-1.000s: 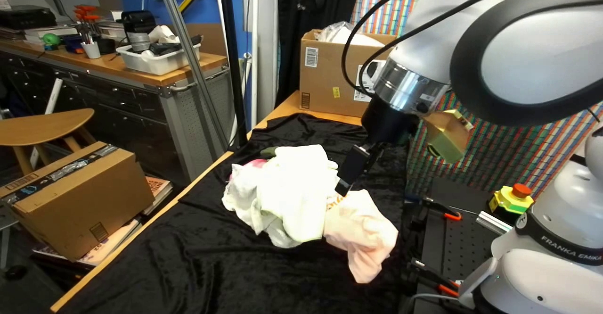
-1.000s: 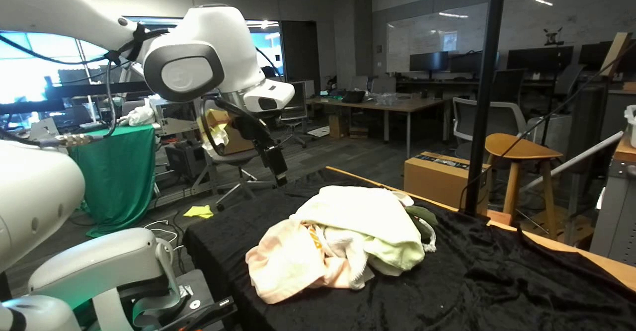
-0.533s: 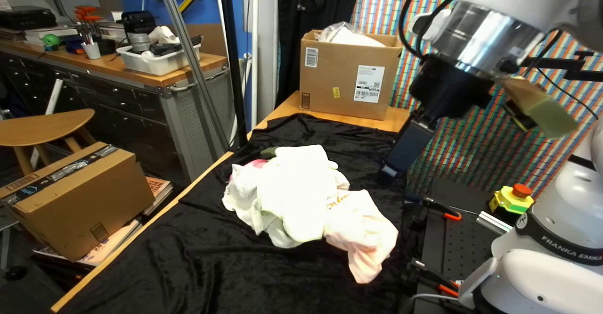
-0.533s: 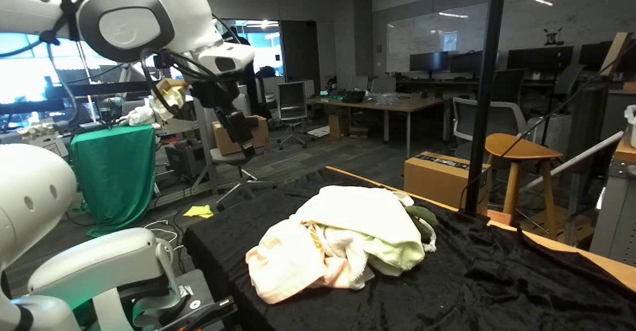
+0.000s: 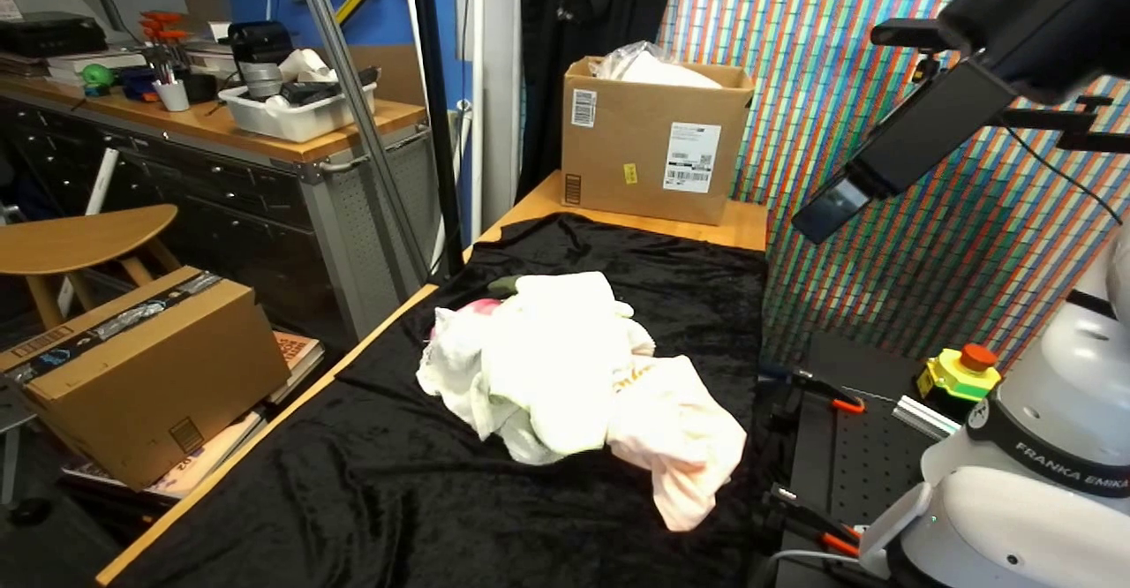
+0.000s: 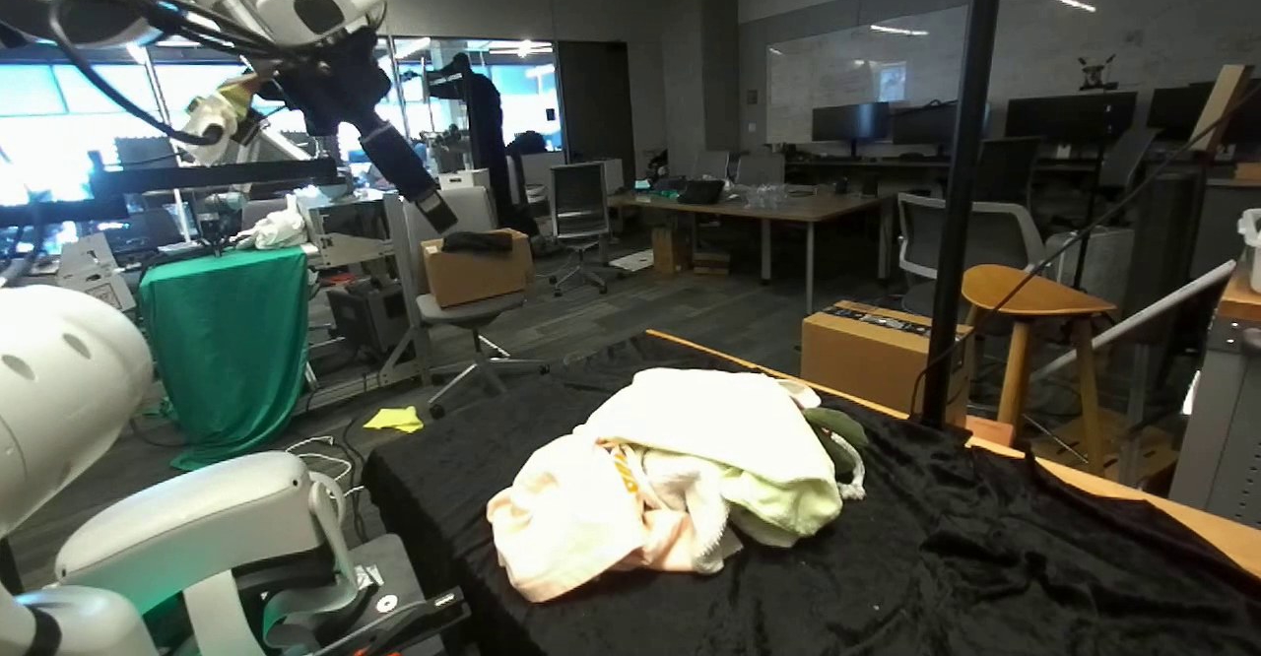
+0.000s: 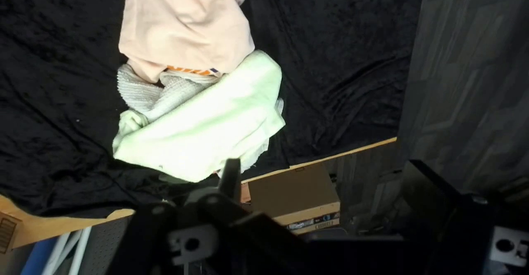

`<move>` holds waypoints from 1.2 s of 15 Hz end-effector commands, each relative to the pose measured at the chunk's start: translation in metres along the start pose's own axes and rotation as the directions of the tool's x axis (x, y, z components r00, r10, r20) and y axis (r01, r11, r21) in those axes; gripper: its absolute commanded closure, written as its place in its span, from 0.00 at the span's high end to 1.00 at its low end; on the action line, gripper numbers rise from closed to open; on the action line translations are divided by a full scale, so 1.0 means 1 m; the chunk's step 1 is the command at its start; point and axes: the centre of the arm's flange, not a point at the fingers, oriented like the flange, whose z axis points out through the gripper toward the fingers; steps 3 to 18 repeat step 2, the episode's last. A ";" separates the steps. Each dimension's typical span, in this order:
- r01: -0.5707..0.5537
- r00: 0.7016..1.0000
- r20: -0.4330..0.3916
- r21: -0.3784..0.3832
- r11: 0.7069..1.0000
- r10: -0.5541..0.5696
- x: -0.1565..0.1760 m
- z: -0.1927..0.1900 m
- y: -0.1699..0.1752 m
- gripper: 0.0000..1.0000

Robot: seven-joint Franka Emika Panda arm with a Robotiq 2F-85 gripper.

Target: Pile the things on the table on the rope

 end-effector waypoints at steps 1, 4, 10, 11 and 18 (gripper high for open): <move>-0.003 1.000 -0.015 -0.001 1.000 0.003 -0.002 -0.005 0.000 1.00; -0.006 1.000 -0.019 -0.003 1.000 0.006 -0.003 -0.006 0.000 1.00; -0.006 1.000 -0.019 -0.003 1.000 0.006 -0.003 -0.006 0.000 1.00; -0.006 1.000 -0.019 -0.003 1.000 0.006 -0.003 -0.006 0.000 1.00; -0.006 1.000 -0.019 -0.003 1.000 0.006 -0.003 -0.006 0.000 1.00</move>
